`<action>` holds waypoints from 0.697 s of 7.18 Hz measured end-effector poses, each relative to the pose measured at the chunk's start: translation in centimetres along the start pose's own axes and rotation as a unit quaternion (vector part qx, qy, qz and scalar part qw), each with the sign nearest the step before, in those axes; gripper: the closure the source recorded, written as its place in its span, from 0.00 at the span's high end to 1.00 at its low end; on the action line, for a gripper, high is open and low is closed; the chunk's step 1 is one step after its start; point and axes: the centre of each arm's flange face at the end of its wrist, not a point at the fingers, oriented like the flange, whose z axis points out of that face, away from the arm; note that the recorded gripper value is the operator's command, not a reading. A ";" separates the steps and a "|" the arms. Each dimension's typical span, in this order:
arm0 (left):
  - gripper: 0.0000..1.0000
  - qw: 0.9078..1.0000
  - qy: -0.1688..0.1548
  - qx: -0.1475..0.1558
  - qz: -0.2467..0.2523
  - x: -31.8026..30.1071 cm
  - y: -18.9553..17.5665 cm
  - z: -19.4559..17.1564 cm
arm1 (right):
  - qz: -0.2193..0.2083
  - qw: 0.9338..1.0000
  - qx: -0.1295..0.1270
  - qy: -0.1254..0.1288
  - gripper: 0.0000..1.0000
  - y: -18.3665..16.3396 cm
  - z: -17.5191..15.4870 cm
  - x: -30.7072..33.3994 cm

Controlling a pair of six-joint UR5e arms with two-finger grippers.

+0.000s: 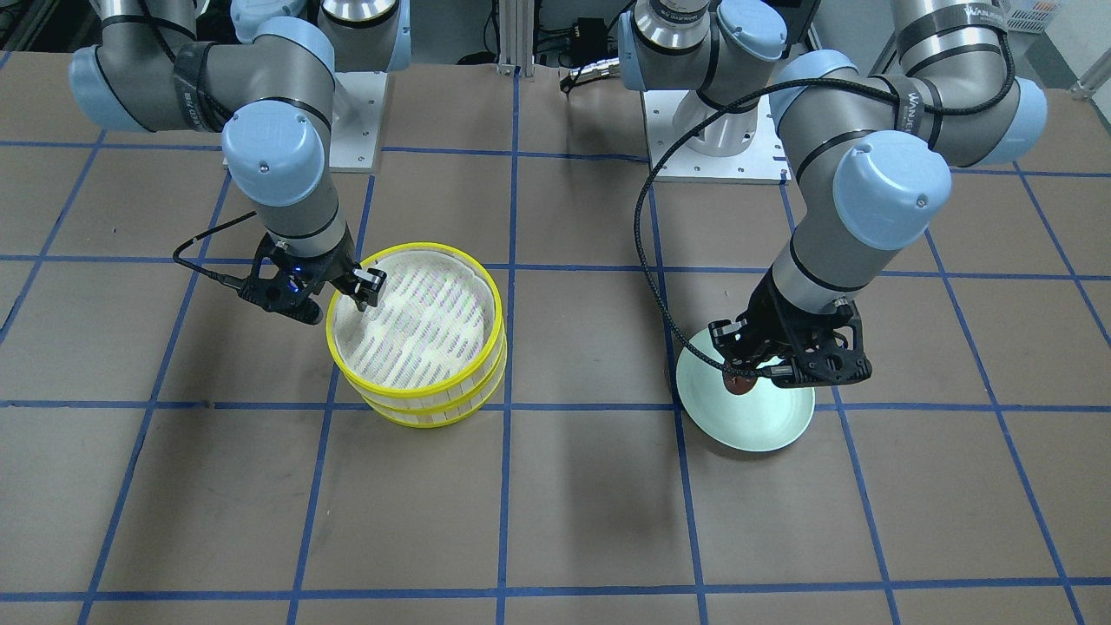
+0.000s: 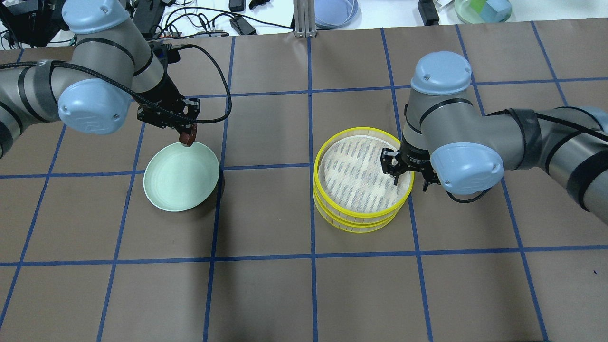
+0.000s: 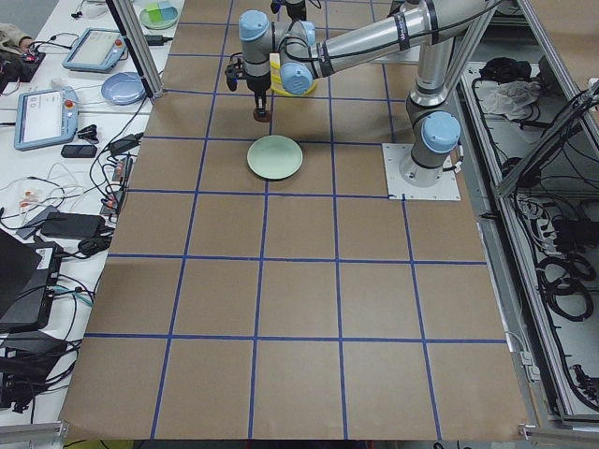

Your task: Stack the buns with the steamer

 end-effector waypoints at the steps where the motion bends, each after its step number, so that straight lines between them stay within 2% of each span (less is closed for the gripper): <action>1: 0.00 1.000 0.000 0.002 0.000 0.0 0.0 -0.2 | 0.001 1.000 0.002 -0.002 1.00 -0.3 -1.2 0.0; 3: 0.00 1.000 0.001 0.008 -0.009 0.5 0.7 -2.0 | 0.003 1.000 0.018 -0.010 1.00 -1.5 -6.6 -0.1; 5: 0.00 0.999 0.005 0.010 -0.037 3.2 2.7 -5.0 | 0.004 0.999 0.041 -0.027 1.00 -0.7 -14.3 0.7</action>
